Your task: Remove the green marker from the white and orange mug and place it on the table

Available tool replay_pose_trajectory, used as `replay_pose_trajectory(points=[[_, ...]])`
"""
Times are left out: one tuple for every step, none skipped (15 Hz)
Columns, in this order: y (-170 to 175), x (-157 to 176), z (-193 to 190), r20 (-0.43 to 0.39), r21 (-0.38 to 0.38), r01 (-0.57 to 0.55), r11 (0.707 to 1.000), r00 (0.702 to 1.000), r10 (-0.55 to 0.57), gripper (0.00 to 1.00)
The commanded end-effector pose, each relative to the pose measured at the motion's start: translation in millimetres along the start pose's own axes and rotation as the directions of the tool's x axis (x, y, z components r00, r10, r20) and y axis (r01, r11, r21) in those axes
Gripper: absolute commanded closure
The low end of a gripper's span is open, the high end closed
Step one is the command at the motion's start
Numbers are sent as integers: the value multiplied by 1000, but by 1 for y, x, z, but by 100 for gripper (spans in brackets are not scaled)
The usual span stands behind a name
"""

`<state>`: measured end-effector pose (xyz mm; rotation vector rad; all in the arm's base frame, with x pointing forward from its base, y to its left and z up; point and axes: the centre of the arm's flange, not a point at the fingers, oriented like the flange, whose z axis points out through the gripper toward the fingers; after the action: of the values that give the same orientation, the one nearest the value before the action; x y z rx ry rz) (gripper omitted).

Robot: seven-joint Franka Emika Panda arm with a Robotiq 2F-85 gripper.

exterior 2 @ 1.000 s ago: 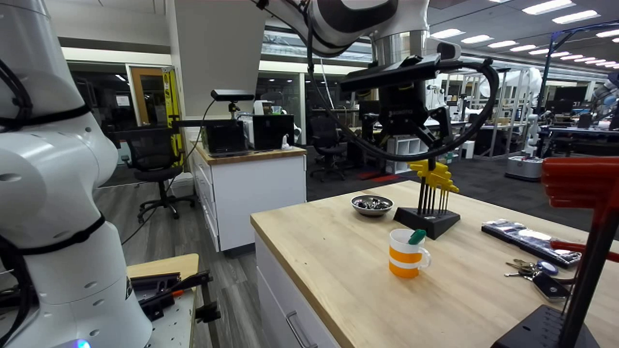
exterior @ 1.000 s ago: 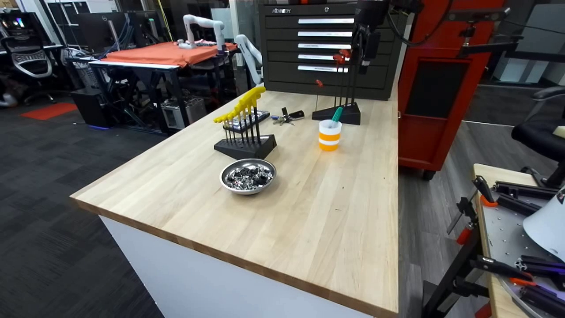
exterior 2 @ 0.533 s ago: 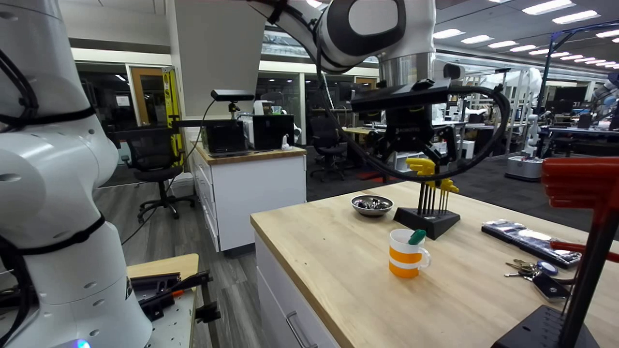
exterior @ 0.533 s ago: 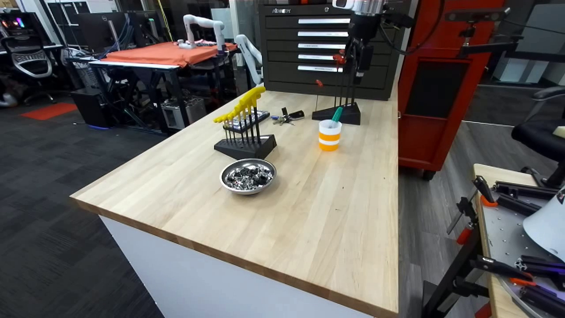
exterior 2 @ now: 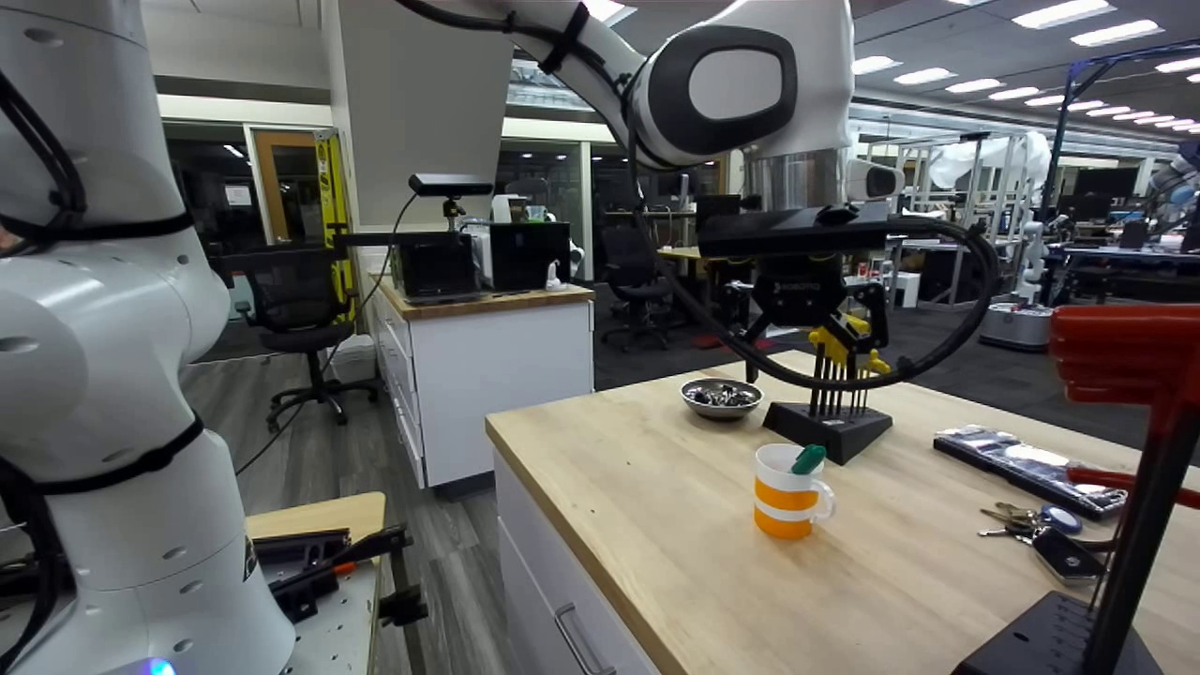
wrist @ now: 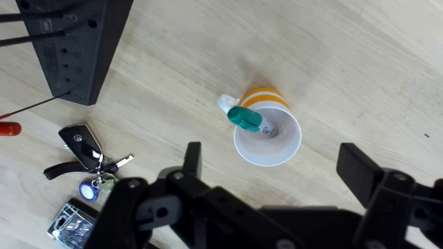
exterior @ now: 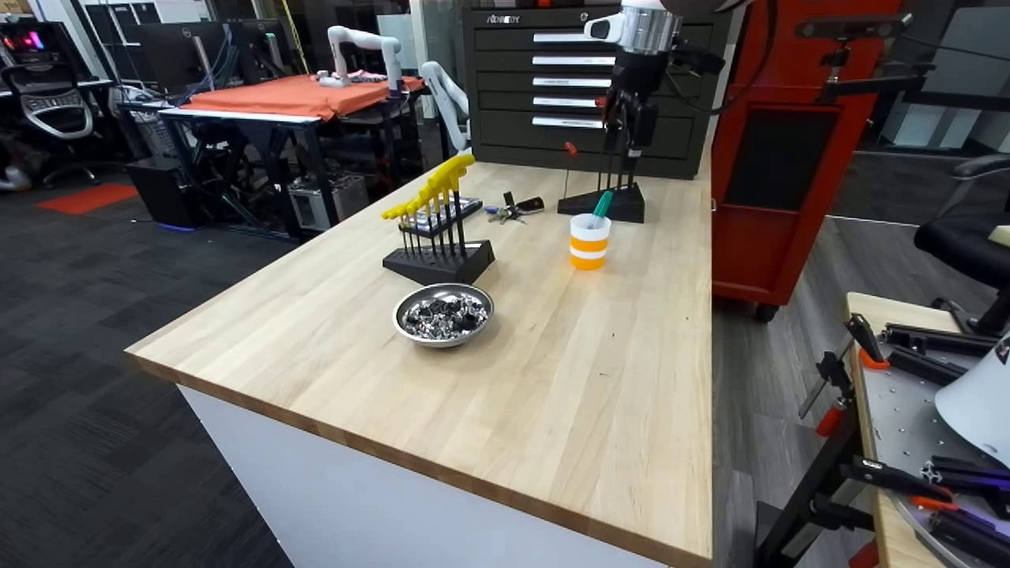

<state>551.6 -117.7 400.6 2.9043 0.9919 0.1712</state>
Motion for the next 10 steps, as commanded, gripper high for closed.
replay_pose_trajectory(points=[[12, 1, 10, -32, -9, 47, 999, 998, -47, 0], [13, 0, 14, -31, -8, 55, 998, 998, -55, 0], [15, 0, 16, -29, -4, 63, 998, 998, -63, 0], [16, 0, 19, -28, 0, 71, 997, 997, -71, 0], [17, -1, 23, -26, 5, 78, 997, 997, -78, 0], [18, -2, 26, -22, 10, 85, 996, 996, -85, 0], [19, -2, 30, -21, 16, 93, 996, 996, -92, 0], [20, -2, 33, -20, 19, 98, 995, 995, -98, 0], [21, -2, 36, -20, 26, 102, 994, 995, -101, 0], [21, -1, 40, -20, 31, 111, 993, 994, -110, 0]])
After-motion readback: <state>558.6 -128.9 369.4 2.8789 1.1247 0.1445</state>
